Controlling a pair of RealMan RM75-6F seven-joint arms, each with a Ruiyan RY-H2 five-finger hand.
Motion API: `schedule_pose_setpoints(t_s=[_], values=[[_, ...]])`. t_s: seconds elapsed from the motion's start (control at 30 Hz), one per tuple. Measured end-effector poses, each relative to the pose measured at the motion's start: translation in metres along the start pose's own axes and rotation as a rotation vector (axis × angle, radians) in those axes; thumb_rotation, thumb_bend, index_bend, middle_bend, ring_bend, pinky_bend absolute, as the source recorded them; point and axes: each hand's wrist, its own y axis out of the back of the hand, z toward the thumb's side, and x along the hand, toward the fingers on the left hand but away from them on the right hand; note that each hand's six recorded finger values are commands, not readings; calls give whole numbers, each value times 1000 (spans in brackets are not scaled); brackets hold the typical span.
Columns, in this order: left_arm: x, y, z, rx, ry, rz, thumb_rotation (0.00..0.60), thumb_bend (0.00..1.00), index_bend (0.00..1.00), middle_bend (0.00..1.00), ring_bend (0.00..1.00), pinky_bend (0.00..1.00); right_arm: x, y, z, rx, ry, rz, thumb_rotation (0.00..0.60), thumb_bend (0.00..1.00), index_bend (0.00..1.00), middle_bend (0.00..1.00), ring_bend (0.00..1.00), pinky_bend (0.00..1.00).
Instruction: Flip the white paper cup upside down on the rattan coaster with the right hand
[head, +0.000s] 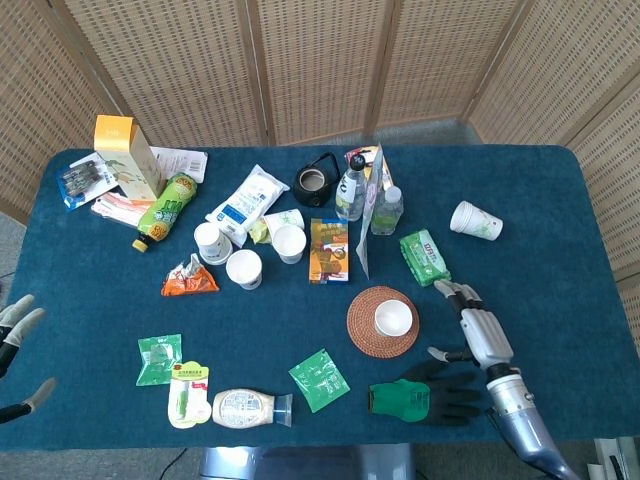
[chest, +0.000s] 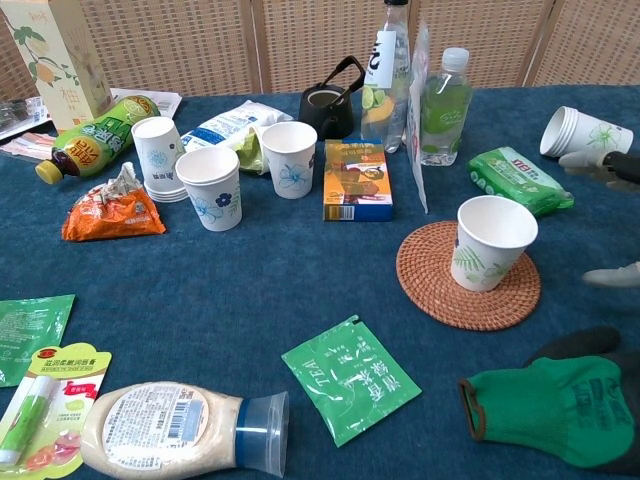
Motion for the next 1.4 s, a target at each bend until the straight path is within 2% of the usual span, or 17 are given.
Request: schedule_pose_setpoints(t_s=[0.33,0.7,1.1,1.4], values=[[1,0,-2,-1,8,-2,600,333,0,0,0,0,-17,-10,1,-29,-10,22,600,48,101,0,0,0],[2,-3,-1,4,7,-6,600,333,0,0,0,0,-20,-15,6,-64,-4,26,600,56,258,0,0,0],[1,-3,-1,7,4,-7,600,334,0,0,0,0,-27,-19,13,-136,-14,34,600,103,321,0,0,0],[1,-4,0,7,4,-8,600,334,0,0,0,0,-31,-23,20,-170,-12,48,600,111,327,0,0,0]])
